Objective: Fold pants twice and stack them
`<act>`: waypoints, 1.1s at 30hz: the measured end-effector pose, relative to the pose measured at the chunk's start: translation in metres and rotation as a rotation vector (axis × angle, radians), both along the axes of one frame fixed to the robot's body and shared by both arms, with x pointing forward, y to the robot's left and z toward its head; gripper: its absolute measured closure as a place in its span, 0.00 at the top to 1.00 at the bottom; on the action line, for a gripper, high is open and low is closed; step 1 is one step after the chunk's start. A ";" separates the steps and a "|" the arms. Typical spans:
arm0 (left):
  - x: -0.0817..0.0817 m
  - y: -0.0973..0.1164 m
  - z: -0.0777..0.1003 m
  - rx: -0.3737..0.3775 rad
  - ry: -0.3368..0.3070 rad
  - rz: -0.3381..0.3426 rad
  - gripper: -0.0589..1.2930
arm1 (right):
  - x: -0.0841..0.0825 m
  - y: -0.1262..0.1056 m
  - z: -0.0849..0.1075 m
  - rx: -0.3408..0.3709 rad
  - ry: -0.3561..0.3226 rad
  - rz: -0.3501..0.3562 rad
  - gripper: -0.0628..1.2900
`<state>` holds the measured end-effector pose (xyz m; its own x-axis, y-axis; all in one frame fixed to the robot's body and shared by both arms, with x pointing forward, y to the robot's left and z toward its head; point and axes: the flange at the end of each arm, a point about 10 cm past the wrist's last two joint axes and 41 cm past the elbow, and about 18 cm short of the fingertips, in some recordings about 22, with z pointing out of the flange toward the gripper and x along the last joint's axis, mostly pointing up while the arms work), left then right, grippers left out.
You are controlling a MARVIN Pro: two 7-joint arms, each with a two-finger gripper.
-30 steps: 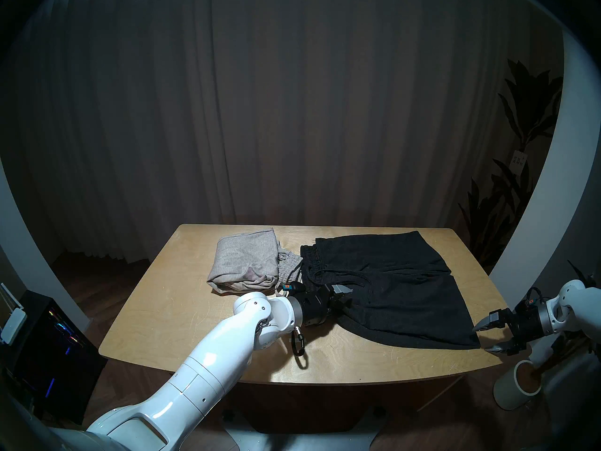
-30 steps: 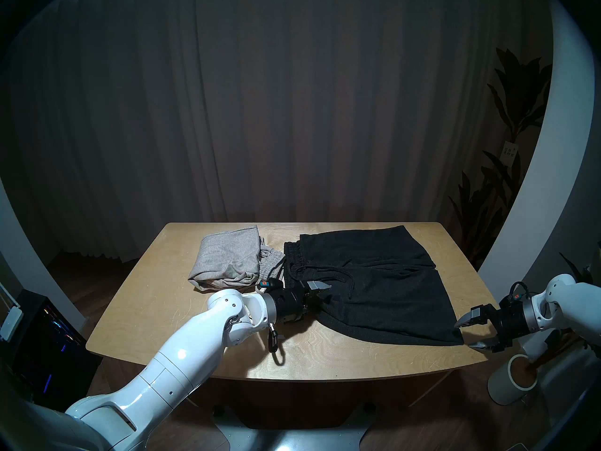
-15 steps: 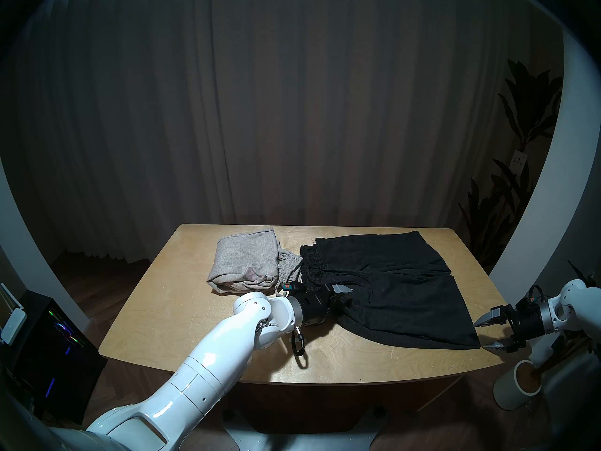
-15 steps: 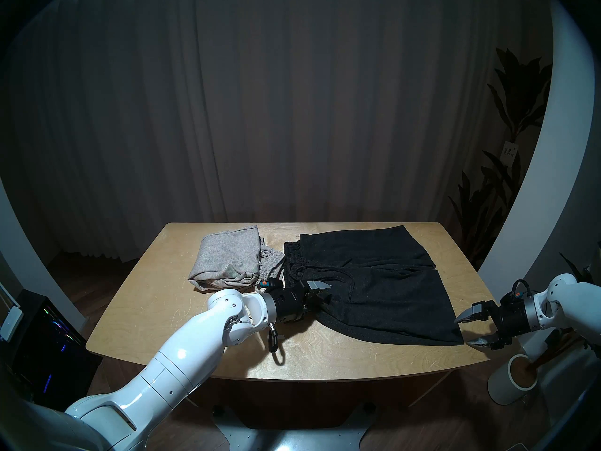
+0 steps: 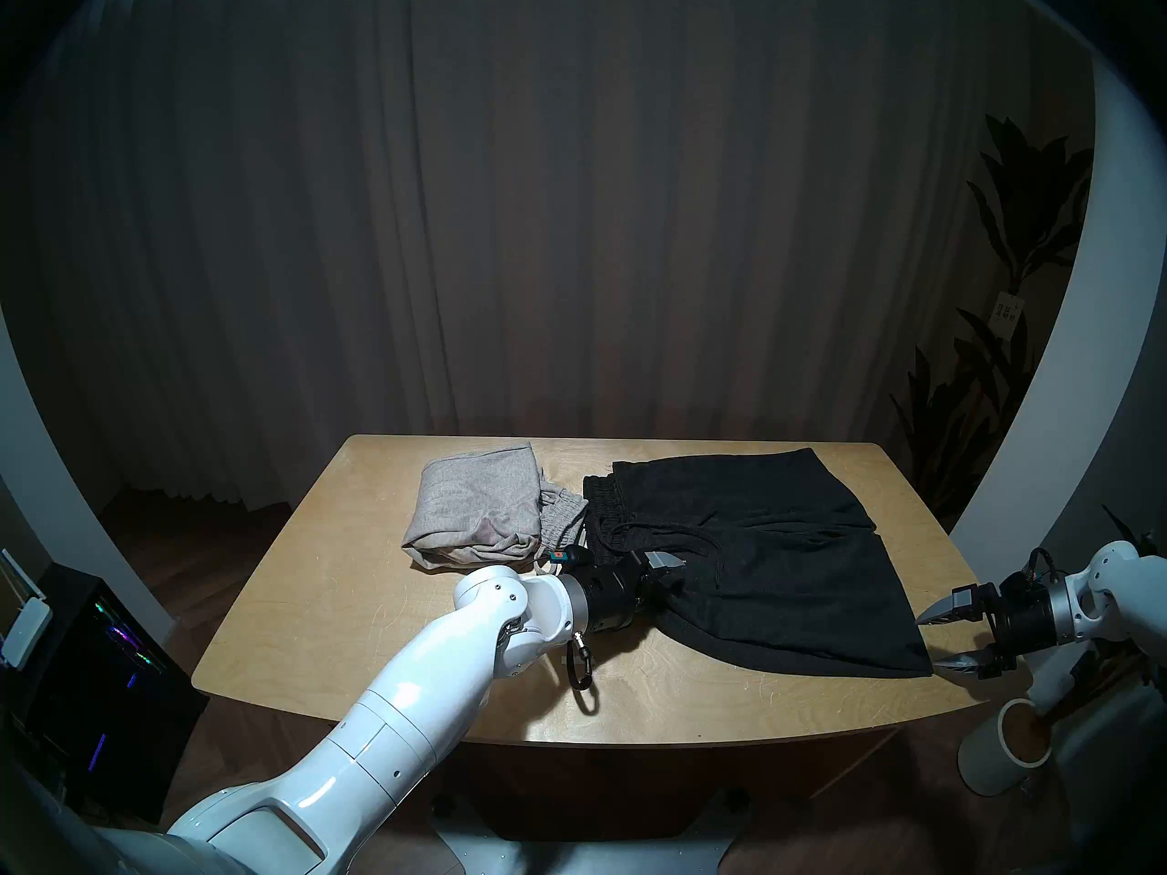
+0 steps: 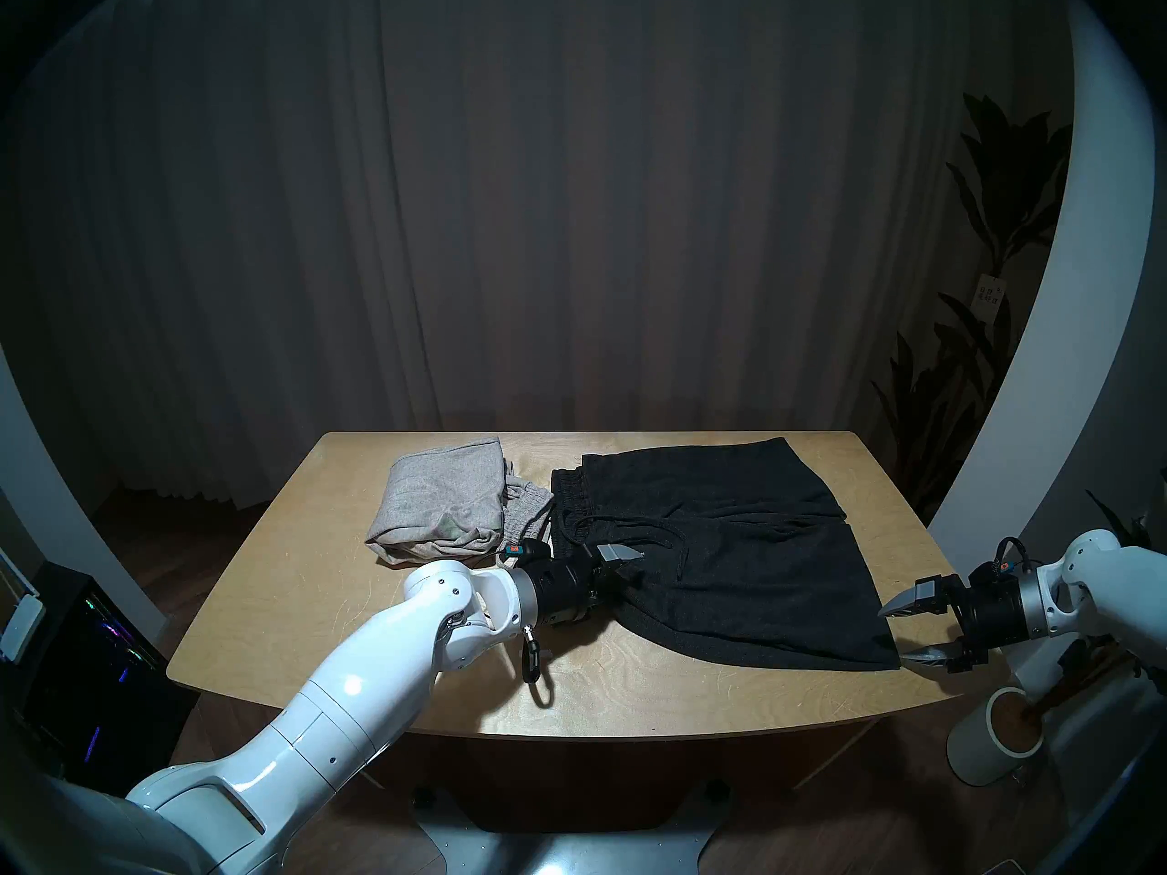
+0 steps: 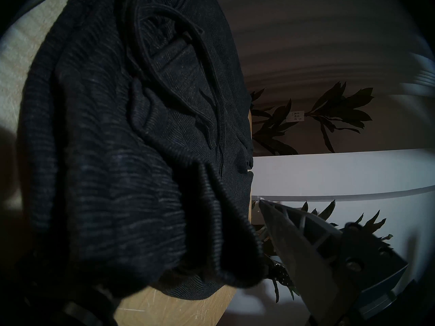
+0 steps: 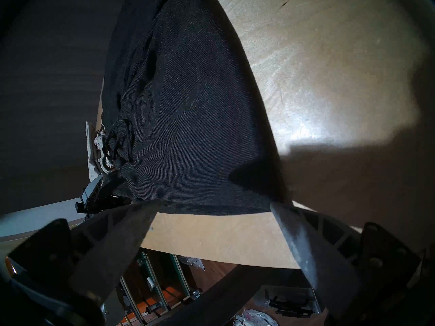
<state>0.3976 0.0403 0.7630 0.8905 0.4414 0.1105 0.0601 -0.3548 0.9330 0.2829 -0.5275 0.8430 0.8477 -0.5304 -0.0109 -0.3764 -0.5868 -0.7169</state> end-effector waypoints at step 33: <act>0.002 -0.002 -0.001 -0.002 -0.009 -0.003 0.80 | -0.011 0.008 -0.007 0.097 -0.005 0.001 0.95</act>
<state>0.3996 0.0388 0.7624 0.8907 0.4393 0.1174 0.0511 -0.3532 0.9342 0.2718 -0.5196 0.8359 0.8486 -0.5258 -0.0581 -0.3719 -0.5147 -0.7725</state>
